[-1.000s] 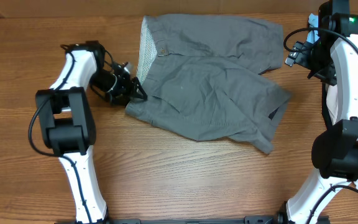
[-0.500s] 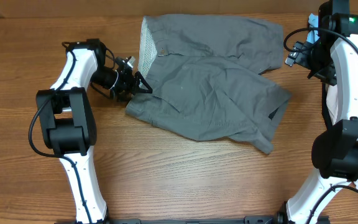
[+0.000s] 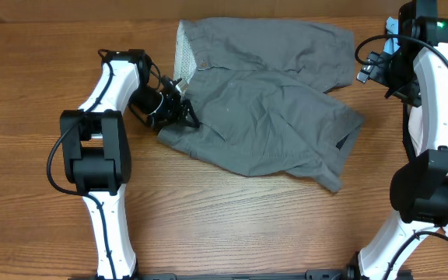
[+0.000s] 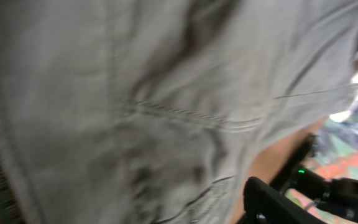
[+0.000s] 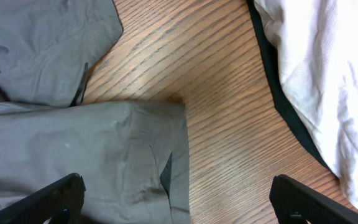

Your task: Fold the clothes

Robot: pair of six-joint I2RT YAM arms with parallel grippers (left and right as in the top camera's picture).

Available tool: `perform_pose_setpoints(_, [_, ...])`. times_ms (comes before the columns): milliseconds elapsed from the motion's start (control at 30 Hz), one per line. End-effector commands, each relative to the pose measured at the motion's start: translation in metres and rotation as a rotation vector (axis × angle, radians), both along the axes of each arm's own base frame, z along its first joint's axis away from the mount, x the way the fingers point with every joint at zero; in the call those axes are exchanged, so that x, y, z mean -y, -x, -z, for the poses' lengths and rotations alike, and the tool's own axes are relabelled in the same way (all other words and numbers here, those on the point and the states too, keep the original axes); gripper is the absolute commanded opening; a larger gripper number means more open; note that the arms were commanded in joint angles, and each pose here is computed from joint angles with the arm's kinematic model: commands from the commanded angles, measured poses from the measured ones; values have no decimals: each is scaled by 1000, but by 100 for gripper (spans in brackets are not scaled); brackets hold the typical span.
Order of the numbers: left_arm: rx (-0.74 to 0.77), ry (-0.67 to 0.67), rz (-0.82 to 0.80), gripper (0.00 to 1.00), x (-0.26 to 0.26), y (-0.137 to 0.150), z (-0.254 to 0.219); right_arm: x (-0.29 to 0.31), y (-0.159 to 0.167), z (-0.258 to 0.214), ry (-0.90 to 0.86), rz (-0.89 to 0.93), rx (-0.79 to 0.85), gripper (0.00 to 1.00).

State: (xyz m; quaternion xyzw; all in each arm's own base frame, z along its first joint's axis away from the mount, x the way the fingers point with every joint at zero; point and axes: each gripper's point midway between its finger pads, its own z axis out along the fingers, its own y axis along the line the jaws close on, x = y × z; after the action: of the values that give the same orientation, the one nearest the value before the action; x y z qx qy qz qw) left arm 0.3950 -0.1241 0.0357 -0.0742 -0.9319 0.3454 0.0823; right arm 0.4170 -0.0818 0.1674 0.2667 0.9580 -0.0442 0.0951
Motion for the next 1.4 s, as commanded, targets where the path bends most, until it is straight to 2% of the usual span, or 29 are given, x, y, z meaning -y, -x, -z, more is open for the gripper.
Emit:
perform_pose_setpoints(0, [46, -103, 3, 66, -12, -7, -9, 0, -1, -2, 0, 4, 8, 100])
perform_pose_setpoints(67, [46, -102, 1, 58, -13, -7, -9, 0, -1, -2, 0, 4, 8, 100])
perform_pose_setpoints(100, [46, -102, 0, 50, -13, -7, -9, 0, -1, -2, 0, 4, 8, 100])
perform_pose_setpoints(133, [44, -101, 1, 38, -13, -6, -9, 0, -1, -2, 0, 4, 8, 100])
perform_pose_setpoints(167, [44, -101, 2, 21, -13, -6, -9, 0, -1, -2, 0, 4, 8, 100])
perform_pose_setpoints(200, [45, -98, 1, 13, -13, -7, -9, 0, -1, -2, 0, 4, 8, 100])
perform_pose_setpoints(233, [49, -95, 3, 10, -12, -7, -10, 0, -1, -2, 0, 4, 8, 100])
perform_pose_setpoints(433, [72, -37, -2, 18, -5, -12, -19, 0, -1, -2, 0, 4, 8, 100])
perform_pose_setpoints(467, [74, -24, 0, 17, -3, -12, -20, 0, -1, -2, 0, 4, 8, 100])
perform_pose_setpoints(533, [68, 2, -4, 5, 0, -12, -24, 0, -1, -2, 0, 4, 8, 100])
perform_pose_setpoints(667, [79, 95, 1, 4, 10, -7, -46, 0, -1, -2, 0, 4, 8, 100])
perform_pose_setpoints(767, [101, 102, 0, 4, 11, -3, -66, 0, -1, -2, 0, 4, 8, 100])
perform_pose_setpoints(867, [127, 51, 15, 4, 6, 5, -85, 0, -1, -2, 0, 4, 8, 100])
perform_pose_setpoints(1000, [72, -114, 8, 4, -9, 20, -83, 0, -1, -2, 0, 4, 8, 100])
perform_pose_setpoints(1033, [44, -177, 15, 5, -14, 25, -77, 0, -1, -2, 0, 4, 8, 100])
perform_pose_setpoints(1233, [-25, -354, -2, 12, -19, 39, -38, 0, -1, -2, 0, 4, 8, 100])
perform_pose_setpoints(1300, [-50, -383, -6, 13, -19, 47, -22, 0, -1, -2, 0, 4, 8, 100])
perform_pose_setpoints(1367, [-89, -416, 2, 8, -21, 60, -6, 0, -1, -2, 0, 4, 8, 100])
